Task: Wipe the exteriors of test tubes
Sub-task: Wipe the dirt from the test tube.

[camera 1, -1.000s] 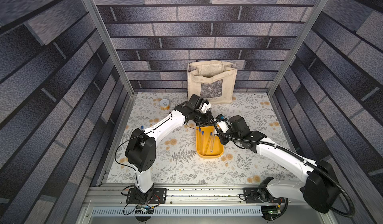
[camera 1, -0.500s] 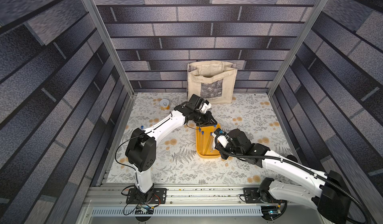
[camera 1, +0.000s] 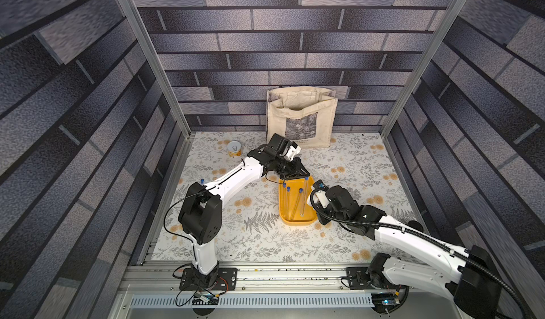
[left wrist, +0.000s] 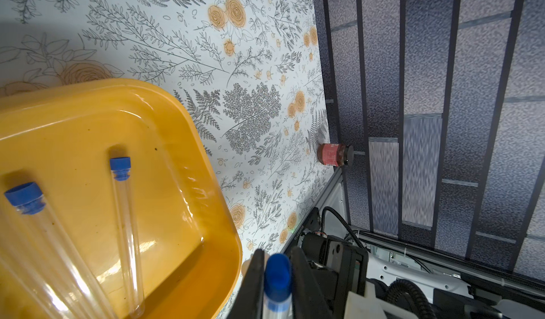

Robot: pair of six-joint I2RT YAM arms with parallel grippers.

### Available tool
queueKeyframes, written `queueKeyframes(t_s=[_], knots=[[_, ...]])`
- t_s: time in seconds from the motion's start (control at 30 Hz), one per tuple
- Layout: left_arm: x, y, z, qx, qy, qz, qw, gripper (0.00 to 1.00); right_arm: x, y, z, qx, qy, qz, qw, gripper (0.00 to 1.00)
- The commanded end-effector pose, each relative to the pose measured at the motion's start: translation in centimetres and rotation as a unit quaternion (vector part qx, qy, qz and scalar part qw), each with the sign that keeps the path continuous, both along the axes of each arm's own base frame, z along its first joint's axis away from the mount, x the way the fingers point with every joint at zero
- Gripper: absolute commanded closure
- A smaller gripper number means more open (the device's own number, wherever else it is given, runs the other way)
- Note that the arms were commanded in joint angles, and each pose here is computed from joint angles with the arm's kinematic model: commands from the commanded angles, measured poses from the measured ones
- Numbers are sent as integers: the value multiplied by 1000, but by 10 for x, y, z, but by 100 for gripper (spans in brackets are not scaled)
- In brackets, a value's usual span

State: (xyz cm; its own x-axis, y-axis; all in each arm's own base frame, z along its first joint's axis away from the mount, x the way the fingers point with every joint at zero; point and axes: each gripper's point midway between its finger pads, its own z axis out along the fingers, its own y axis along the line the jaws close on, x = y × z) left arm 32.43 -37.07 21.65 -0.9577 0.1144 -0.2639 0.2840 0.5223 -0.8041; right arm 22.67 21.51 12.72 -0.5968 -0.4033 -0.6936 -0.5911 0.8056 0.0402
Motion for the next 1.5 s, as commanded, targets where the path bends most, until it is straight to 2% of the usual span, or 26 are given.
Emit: queueKeyframes(t_s=[0.0,0.17,0.37,0.63,0.97,1.47], knots=[[-3,-9,7,-19,4,-9,1000,85,4,2,9,10,-2,-9,1000,100],[-4,-12,2,-19,11,-11,1000,85,-1,11,23,50,-17,16,998,100],[-2,-13,-4,-15,18,-14,1000,85,-17,21,34,82,-39,81,993,100],[-1,-13,-4,-13,15,-16,1000,86,-21,15,26,22,-87,142,986,100],[-4,-14,-5,-14,18,-23,999,86,-3,22,40,-32,-157,186,969,100],[-7,-14,-8,-13,21,-26,999,86,39,20,65,-76,-225,179,955,100]])
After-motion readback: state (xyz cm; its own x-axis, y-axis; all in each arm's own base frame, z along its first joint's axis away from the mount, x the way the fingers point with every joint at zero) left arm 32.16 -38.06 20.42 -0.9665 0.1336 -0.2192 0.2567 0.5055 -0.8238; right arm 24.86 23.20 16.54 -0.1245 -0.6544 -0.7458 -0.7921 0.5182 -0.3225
